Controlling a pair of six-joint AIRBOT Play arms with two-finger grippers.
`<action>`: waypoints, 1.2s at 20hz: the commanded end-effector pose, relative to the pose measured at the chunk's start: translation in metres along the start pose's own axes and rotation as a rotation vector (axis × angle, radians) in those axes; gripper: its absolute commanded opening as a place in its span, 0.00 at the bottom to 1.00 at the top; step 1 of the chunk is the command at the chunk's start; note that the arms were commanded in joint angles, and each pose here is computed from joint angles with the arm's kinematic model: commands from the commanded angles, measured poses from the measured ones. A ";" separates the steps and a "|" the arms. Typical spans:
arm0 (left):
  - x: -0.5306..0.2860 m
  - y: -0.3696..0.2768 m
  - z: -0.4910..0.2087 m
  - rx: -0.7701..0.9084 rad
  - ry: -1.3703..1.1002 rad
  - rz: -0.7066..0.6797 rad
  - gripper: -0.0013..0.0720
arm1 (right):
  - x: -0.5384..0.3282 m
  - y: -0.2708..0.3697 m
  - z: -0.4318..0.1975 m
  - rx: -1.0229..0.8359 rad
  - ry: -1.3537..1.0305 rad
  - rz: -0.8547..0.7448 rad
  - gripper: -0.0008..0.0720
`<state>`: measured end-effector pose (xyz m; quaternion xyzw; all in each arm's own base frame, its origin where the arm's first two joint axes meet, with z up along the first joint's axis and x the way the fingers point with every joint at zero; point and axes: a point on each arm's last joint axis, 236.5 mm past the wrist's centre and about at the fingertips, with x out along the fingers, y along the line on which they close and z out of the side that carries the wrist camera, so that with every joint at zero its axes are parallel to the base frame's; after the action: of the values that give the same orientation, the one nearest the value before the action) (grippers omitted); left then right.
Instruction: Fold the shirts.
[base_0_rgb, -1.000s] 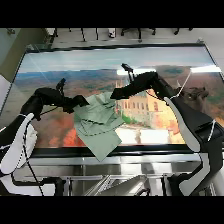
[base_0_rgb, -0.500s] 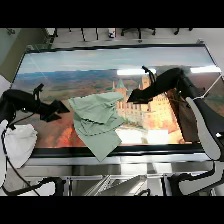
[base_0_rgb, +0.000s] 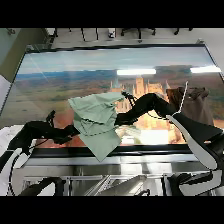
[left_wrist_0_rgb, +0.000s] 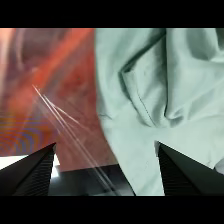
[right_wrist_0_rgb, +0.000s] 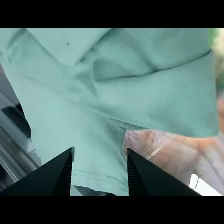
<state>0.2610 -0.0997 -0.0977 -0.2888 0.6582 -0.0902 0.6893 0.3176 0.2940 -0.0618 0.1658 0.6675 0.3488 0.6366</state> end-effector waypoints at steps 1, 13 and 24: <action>0.018 -0.011 -0.009 0.062 -0.018 0.009 0.96 | -0.007 -0.015 0.013 0.026 -0.054 -0.020 0.52; 0.037 -0.003 -0.040 0.077 0.043 0.034 0.66 | -0.030 -0.062 0.033 0.133 -0.128 -0.038 0.74; 0.039 -0.003 -0.039 0.056 0.028 0.024 0.34 | 0.003 -0.070 0.037 0.150 -0.124 -0.054 0.74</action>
<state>0.2239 -0.1346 -0.1280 -0.2592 0.6763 -0.1081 0.6810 0.3671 0.2495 -0.1032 0.2244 0.6594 0.2709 0.6644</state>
